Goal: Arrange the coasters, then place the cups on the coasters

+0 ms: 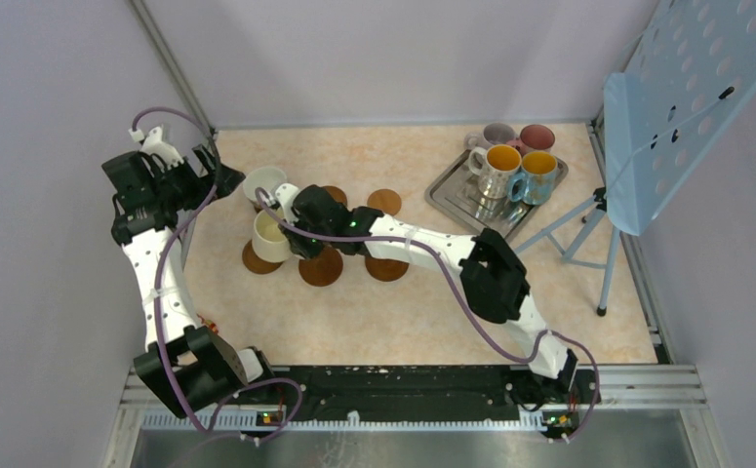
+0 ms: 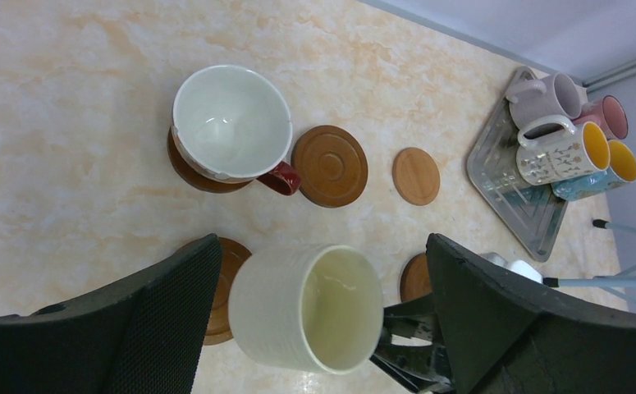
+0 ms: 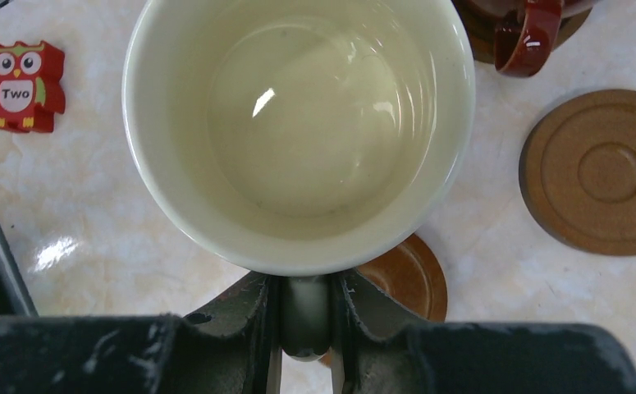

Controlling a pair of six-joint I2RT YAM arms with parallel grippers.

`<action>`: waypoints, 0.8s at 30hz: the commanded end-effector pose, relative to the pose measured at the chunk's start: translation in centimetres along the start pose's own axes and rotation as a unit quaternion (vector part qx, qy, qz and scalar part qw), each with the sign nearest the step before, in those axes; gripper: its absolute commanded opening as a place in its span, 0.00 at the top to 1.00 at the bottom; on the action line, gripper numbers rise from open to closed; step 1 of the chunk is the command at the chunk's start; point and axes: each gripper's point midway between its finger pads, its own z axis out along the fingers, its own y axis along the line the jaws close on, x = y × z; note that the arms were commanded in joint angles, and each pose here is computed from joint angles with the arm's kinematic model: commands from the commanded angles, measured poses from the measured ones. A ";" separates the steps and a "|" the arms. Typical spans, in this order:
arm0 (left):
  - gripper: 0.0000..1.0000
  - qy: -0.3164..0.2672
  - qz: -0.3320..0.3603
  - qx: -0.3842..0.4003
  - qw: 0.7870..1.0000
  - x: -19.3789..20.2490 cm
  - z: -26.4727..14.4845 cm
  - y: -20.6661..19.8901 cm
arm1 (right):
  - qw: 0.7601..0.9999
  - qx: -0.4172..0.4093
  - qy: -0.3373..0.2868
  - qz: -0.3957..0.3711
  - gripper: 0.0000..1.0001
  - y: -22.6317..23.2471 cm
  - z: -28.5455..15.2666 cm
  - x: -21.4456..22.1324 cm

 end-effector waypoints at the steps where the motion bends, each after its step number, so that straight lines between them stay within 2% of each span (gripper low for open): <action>1: 0.01 -0.023 0.011 -0.001 1.000 -2.1 -0.7 -0.3 | 0.994 -0.021 -0.110 -0.003 1.00 1.7 -0.3 -8.0; 12: 0.01 -0.025 0.006 0.007 1.000 -2.3 -0.9 -0.1 | 0.994 -0.015 -0.104 -0.004 1.00 2.1 3.1 -7.0; 24: 0.01 -0.022 0.000 0.018 1.000 -2.0 -0.8 0.2 | 0.995 -0.003 -0.098 -0.003 1.00 1.6 4.6 -6.0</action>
